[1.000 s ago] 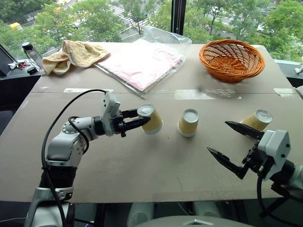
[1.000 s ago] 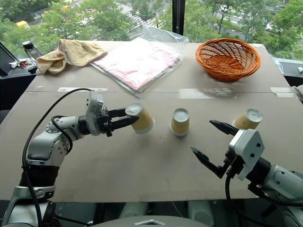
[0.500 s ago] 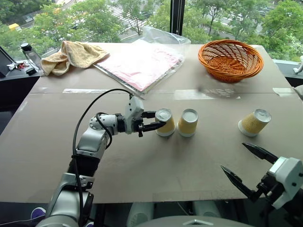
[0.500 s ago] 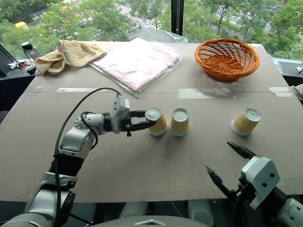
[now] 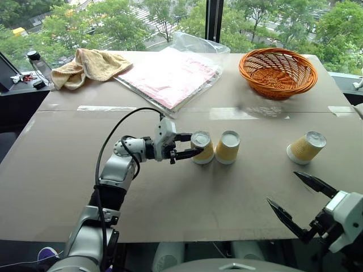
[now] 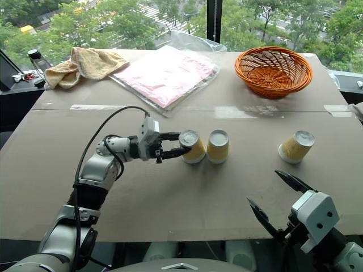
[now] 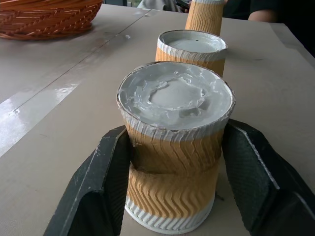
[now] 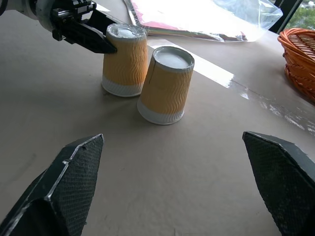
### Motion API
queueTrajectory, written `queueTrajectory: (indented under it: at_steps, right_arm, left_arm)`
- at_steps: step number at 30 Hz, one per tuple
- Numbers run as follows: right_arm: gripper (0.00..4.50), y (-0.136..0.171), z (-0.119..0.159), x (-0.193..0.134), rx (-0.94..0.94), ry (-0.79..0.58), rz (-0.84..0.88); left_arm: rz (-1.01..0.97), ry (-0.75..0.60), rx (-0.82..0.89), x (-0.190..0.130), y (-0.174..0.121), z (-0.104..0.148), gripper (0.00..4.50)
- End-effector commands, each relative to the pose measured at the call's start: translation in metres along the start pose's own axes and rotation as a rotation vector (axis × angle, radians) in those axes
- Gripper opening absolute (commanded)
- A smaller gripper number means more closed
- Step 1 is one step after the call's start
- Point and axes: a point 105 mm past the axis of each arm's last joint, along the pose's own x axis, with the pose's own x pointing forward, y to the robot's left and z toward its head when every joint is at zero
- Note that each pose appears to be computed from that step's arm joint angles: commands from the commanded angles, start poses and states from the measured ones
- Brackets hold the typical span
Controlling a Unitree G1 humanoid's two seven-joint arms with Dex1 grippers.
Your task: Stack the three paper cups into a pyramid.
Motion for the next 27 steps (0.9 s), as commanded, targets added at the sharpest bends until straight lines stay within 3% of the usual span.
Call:
queueTrajectory:
  at_steps: [1, 7, 12, 17, 27]
  right_arm:
    - [4.50, -0.024, 0.005, 0.002, -0.056, 0.002, -0.147]
    - [4.50, -0.092, -0.016, 0.009, -0.050, 0.088, -0.451]
    - [4.50, -0.126, -0.027, 0.018, 0.026, 0.113, -0.551]
    - [4.50, -0.158, -0.035, 0.027, 0.105, 0.129, -0.665]
    - [4.50, -0.156, -0.047, 0.050, 0.239, 0.112, -0.585]
  left_arm:
    - [0.034, -0.044, 0.010, -0.006, 0.004, 0.011, 4.30]
    - [0.003, -0.082, -0.068, -0.041, -0.011, 0.024, 4.42]
    - [-0.123, -0.086, -0.118, -0.067, -0.043, 0.046, 4.42]
    - [-0.229, -0.079, -0.140, -0.070, -0.069, 0.068, 4.42]
    - [-0.223, -0.104, -0.165, -0.061, -0.083, 0.075, 4.42]
